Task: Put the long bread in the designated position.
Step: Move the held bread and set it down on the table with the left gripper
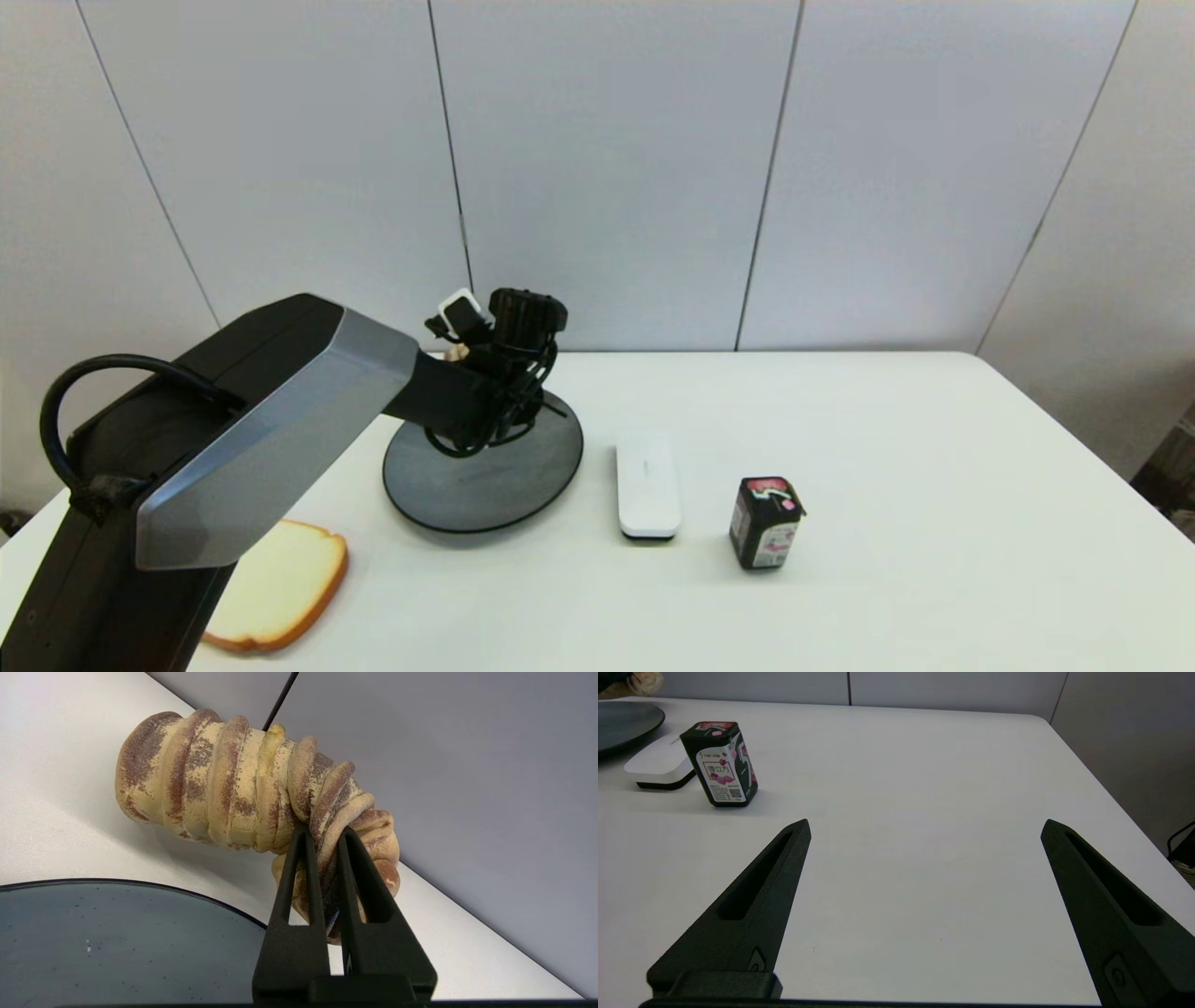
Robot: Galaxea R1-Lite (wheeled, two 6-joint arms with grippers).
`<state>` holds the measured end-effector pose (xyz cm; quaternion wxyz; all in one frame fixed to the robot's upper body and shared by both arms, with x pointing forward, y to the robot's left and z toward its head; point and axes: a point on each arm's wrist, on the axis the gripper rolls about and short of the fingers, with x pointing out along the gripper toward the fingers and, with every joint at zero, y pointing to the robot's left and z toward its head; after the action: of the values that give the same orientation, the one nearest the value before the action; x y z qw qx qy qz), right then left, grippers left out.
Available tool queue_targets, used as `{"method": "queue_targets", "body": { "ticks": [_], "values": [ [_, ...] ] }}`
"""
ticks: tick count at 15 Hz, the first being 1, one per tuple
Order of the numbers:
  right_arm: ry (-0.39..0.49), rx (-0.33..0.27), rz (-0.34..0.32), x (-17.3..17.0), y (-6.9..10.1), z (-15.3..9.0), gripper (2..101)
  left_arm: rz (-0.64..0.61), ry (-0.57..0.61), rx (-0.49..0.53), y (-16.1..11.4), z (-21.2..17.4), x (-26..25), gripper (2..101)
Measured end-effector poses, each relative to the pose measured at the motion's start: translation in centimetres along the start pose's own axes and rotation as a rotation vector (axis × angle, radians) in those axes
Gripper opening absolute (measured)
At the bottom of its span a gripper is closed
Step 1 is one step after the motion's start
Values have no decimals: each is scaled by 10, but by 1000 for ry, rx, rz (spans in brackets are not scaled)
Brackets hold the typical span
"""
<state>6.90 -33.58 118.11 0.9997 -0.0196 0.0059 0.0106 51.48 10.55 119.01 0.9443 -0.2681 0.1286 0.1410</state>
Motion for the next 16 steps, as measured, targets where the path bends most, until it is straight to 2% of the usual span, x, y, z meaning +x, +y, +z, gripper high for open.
{"method": "queue_targets", "body": {
  "ticks": [10,14,16],
  "values": [
    [0,0,0,0,0,0,980,-11,-5,-7,-3,1,-1,88],
    [0,0,0,0,0,0,980,-11,-3,-10,-3,1,-1,445],
    [0,0,0,0,0,0,980,-10,-3,-9,-3,1,-1,558]
  ]
}}
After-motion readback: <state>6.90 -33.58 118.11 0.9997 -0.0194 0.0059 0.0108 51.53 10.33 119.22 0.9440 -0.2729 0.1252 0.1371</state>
